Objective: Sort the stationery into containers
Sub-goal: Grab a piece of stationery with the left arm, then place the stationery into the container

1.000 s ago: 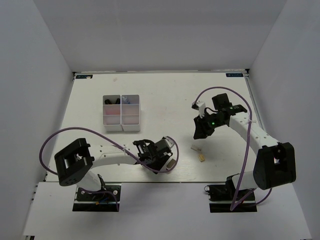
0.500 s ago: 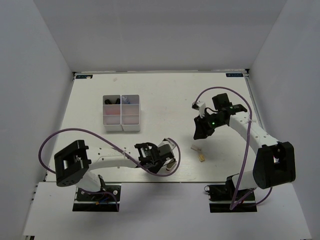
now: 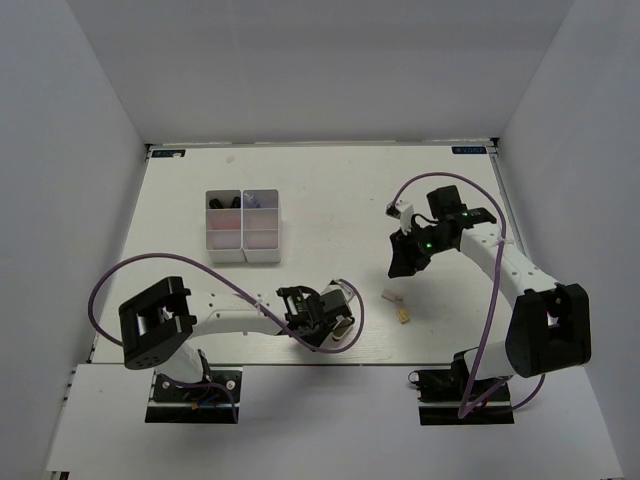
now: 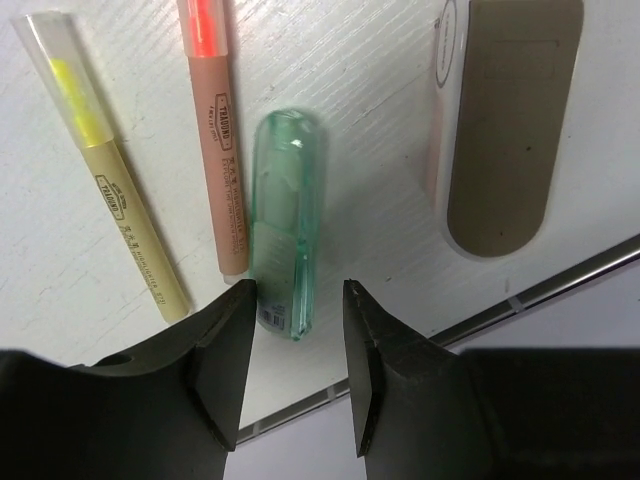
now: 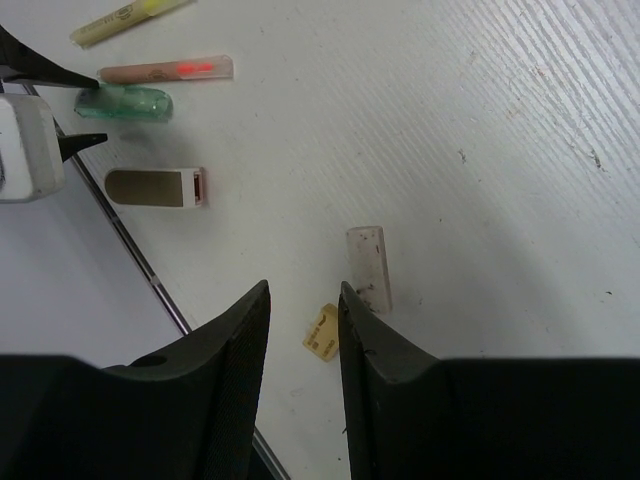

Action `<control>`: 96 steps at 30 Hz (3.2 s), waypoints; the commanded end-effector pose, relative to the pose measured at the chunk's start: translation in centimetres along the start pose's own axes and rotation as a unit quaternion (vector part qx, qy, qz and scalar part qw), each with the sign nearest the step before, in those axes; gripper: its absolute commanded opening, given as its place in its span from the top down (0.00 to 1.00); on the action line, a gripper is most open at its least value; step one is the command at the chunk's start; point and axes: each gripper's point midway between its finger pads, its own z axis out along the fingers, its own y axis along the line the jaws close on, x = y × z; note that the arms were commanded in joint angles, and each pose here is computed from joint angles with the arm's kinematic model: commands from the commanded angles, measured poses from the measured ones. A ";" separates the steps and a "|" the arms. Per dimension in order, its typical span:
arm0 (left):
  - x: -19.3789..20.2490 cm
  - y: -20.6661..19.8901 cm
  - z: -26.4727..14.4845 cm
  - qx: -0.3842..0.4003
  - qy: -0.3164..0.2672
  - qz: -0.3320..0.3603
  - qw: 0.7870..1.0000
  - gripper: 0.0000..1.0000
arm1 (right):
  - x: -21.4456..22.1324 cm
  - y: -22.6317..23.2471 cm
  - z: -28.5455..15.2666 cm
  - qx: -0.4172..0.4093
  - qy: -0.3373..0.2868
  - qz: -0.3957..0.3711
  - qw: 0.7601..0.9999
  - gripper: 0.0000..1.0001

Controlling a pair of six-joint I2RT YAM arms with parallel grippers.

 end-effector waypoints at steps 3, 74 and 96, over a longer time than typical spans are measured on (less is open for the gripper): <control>0.1 0.1 0.5 0.005 0.001 -0.015 1.000 0.49 | -1.5 0.3 -0.8 -0.007 -0.020 -0.005 1.000 0.63; -10.5 34.1 -11.3 -0.039 -0.250 0.068 0.965 1.00 | -1.6 0.7 -1.4 -0.039 -0.030 0.007 0.999 0.50; -8.8 37.3 -6.1 -0.149 -0.184 0.095 0.967 0.92 | -1.5 0.2 -1.7 -0.050 -0.037 0.028 0.998 0.49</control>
